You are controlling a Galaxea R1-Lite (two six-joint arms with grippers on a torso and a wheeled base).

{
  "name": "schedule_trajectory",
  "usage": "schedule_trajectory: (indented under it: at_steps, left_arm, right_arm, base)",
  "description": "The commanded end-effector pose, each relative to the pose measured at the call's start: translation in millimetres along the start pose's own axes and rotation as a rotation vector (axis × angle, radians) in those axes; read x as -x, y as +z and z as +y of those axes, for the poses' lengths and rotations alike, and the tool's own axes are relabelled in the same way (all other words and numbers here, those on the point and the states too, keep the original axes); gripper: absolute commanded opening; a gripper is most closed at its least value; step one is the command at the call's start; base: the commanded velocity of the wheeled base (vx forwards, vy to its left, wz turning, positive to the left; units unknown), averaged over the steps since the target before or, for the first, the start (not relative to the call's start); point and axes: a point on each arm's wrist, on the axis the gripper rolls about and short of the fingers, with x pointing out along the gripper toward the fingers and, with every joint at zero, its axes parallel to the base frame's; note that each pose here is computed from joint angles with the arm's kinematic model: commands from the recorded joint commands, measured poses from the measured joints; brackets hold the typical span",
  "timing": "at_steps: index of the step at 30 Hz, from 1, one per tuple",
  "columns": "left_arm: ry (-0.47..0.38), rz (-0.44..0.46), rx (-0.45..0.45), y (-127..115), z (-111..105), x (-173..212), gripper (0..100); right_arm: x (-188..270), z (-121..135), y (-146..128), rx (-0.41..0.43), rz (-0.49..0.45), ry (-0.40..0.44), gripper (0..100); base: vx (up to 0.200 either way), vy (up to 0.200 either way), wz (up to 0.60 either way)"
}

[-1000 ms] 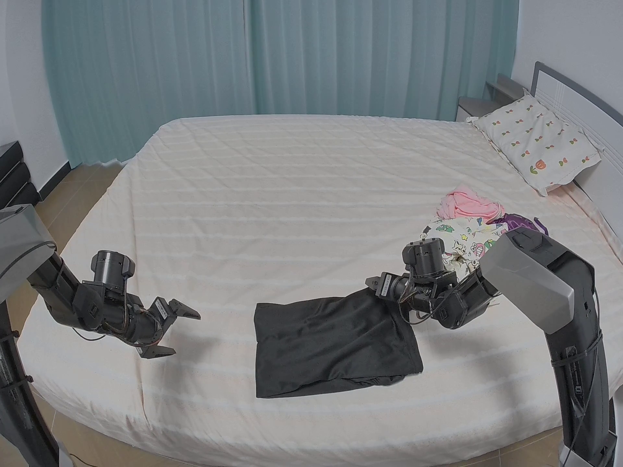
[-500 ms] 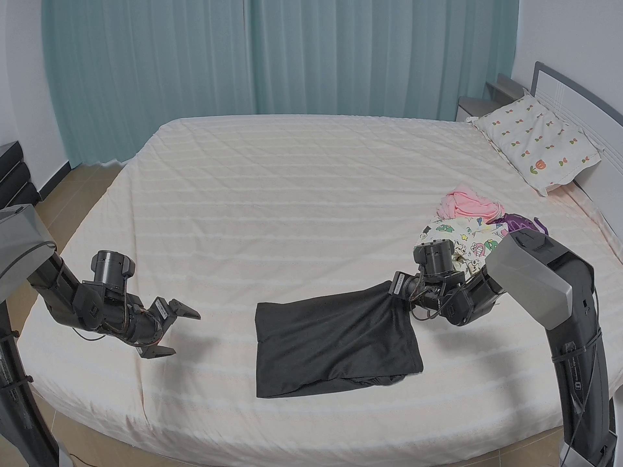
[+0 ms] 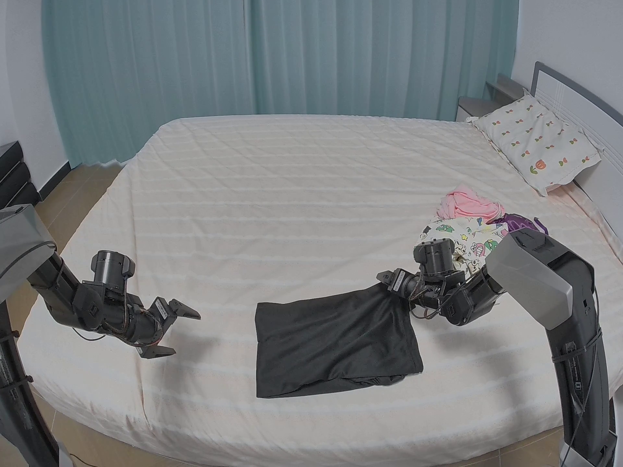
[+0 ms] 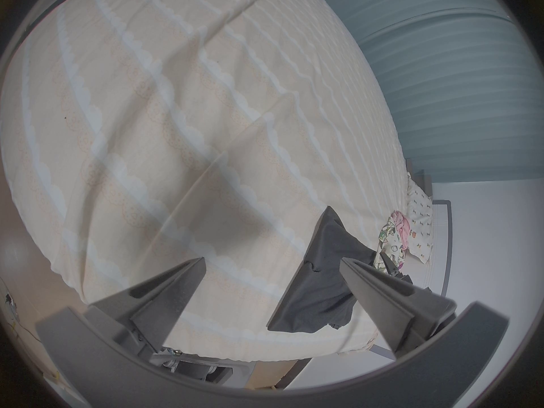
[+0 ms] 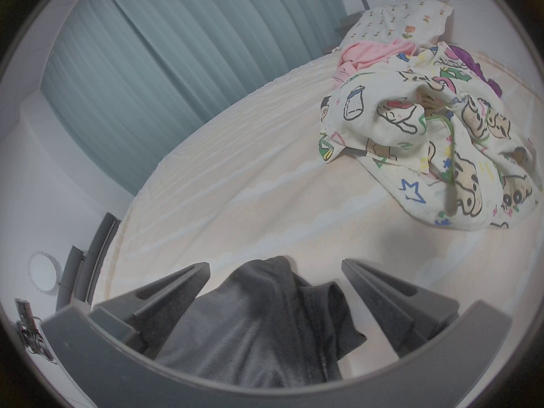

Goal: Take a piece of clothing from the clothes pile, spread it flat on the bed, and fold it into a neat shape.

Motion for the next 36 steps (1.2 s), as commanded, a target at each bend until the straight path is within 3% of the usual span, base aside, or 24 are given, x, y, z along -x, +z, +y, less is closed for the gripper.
schedule_trajectory:
  at_steps: [1, 6, 7, 24, 33, 34, 36]
  left_arm:
    - [0.001, 0.000, 0.002, 0, 0, 0, 100]
    - [0.001, 0.000, 0.002, 0, 0, 0, 100]
    - [0.001, 0.000, 0.002, 0, 0, 0, 100]
    - [0.001, 0.000, 0.002, 0, 0, 0, 100]
    - [0.001, 0.001, 0.001, 0, 0, -1, 100]
    - [0.001, 0.001, 0.001, 0, 0, -1, 100]
    - [0.001, 0.001, 0.001, 0, 0, -1, 100]
  right_arm:
    - [0, 4, 1, -0.014, 0.007, 0.030, 100]
    - [-2, 13, -3, -0.010, 0.021, 0.067, 100]
    - [-2, 13, -3, -0.010, 0.021, 0.067, 0]
    - [-13, -11, 13, -0.053, -0.012, -0.032, 0]
    - [-8, -2, 10, -0.053, -0.013, -0.032, 0]
    - [-7, -3, 10, -0.054, -0.014, -0.035, 100]
    - [4, -3, 19, -0.058, -0.029, -0.035, 100]
  base:
    - [0.000, 0.000, 0.00]
    - [0.000, 0.000, 0.00]
    - [0.000, 0.000, 0.00]
    - [0.000, 0.000, 0.00]
    - [0.000, 0.000, 0.00]
    - [0.000, 0.000, 0.00]
    - [0.000, 0.000, 0.00]
